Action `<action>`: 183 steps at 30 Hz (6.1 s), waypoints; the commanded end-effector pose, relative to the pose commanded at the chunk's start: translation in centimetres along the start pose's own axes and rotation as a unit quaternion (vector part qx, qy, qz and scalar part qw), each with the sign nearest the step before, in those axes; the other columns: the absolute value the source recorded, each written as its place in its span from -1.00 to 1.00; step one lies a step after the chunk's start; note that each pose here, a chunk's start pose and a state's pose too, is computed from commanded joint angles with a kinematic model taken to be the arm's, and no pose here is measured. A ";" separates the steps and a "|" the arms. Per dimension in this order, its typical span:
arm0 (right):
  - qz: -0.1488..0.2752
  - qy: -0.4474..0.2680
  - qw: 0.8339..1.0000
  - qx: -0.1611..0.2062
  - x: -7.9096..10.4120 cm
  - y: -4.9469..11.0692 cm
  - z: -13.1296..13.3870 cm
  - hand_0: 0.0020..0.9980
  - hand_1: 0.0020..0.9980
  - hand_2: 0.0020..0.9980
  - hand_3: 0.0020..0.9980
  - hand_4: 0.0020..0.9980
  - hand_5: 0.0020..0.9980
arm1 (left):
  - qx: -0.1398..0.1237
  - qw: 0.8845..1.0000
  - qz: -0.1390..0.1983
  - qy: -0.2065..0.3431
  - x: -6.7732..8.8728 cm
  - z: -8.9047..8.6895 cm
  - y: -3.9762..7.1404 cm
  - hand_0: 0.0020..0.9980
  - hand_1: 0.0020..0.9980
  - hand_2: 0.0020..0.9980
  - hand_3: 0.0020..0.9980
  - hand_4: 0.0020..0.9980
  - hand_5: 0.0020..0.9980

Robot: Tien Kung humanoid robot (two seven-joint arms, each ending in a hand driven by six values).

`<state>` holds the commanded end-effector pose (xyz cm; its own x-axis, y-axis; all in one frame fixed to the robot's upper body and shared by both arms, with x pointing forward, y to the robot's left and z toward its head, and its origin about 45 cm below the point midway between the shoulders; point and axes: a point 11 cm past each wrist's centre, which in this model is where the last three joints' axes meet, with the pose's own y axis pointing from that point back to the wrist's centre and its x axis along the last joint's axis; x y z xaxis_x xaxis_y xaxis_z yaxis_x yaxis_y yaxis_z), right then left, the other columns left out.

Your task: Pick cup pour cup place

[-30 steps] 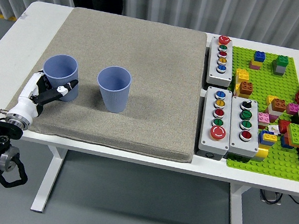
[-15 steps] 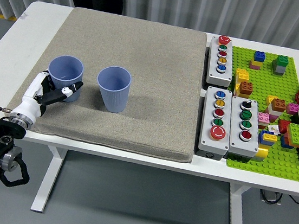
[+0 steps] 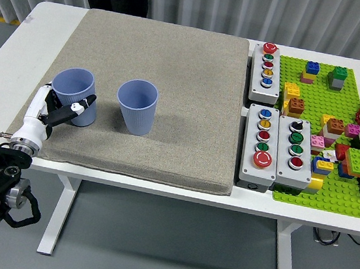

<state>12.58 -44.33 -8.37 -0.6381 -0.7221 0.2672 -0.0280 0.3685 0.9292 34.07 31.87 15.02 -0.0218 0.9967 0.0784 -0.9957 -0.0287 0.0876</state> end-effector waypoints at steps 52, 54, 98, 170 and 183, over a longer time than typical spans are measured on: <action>0.005 -0.005 1.000 0.008 0.4 0.1 -0.8 0.41 0.26 0.17 0.15 -1.00 -0.76 | -0.175 0.798 -0.090 -0.569 -3.4 13.4 -1.5 0.09 0.07 0.17 0.18 0.46 -0.75; 0.005 -0.006 1.000 0.009 0.4 0.1 -0.8 0.41 0.26 0.17 0.15 -1.00 -0.76 | -0.174 0.794 -0.090 -0.576 -3.4 13.4 -1.5 0.09 0.07 0.17 0.18 0.46 -0.75; 0.004 -0.007 1.000 0.011 0.4 0.1 -1.1 0.41 0.26 0.17 0.15 -1.00 -0.78 | -0.195 0.698 -0.093 -0.683 -3.0 14.9 -1.6 0.11 0.08 0.17 0.18 0.44 -0.72; 0.008 0.000 1.000 0.006 0.4 0.1 -0.6 0.41 0.26 0.17 0.15 -1.00 -0.80 | -0.199 0.974 0.019 -0.108 -0.3 9.6 -2.7 0.14 0.10 0.23 0.20 0.47 -0.63; 0.009 0.000 1.000 0.006 0.5 0.0 -0.5 0.41 0.27 0.17 0.15 -1.00 -0.79 | -0.093 0.990 0.087 0.062 1.3 6.1 -2.8 0.15 0.10 0.23 0.20 0.46 -0.63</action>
<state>12.68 -44.94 -8.08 -0.6383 -0.7154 0.2844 -0.0252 0.3886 0.9211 37.36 32.79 20.96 -0.1930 0.9801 -0.0470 -0.9752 -0.1969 -0.1015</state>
